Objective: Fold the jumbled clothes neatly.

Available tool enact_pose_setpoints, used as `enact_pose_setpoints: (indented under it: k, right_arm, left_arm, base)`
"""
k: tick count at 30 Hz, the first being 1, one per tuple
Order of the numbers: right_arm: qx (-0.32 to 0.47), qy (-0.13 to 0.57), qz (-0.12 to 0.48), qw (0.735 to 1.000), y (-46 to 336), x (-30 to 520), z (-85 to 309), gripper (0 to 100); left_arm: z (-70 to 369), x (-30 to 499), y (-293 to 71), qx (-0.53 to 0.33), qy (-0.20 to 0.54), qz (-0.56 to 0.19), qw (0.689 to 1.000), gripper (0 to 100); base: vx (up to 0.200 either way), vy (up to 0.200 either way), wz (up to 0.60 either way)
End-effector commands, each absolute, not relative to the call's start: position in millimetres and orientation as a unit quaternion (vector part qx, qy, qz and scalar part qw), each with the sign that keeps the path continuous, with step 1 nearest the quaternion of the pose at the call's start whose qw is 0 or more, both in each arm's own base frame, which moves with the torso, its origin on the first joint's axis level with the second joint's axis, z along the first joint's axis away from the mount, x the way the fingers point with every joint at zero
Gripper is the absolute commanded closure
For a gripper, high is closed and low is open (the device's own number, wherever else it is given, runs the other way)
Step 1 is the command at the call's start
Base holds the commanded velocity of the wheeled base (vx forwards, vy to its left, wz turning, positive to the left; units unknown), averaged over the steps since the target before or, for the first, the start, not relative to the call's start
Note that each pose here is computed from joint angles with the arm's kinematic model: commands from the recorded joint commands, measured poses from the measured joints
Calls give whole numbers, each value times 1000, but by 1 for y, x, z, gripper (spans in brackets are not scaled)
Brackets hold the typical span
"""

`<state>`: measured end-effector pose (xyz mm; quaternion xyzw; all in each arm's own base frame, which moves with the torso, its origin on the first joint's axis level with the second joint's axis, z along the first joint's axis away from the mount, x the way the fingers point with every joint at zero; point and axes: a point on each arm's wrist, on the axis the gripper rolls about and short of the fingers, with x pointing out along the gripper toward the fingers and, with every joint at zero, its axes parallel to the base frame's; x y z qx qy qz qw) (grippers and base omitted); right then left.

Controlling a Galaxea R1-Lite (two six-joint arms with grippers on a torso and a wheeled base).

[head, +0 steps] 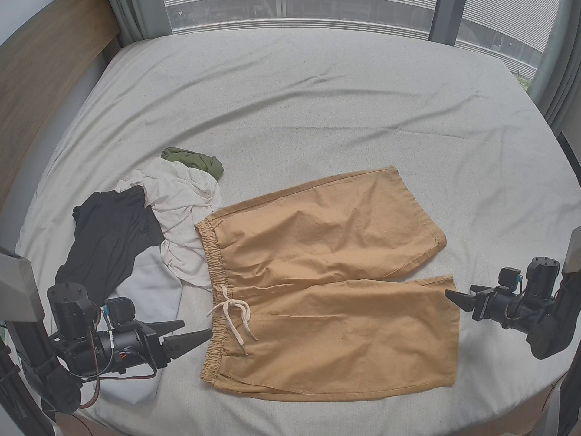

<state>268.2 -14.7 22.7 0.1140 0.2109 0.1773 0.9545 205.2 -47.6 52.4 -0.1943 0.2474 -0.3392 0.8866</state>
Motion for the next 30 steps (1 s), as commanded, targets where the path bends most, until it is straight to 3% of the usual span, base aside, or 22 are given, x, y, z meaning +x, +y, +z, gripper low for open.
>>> enact_pose_setpoints:
  k: [1,23,24,30]
  right_arm:
    - [118,219,179,952,-15,286,5,0]
    - [165,194,192,948,-5,299,9,0]
    - [165,192,192,948,-5,300,9,100]
    - [171,193,191,947,-6,301,8,100]
  left_arm:
    - [53,202,-44,-195,247,-335,888,0]
    - [45,204,-46,-190,261,-337,885,0]
    - [45,204,-46,-190,262,-336,884,0]
    - [43,204,-46,-190,267,-336,883,0]
  base:
    - [0,0,0]
    - [0,0,0]
    - [0,0,0]
    - [0,0,0]
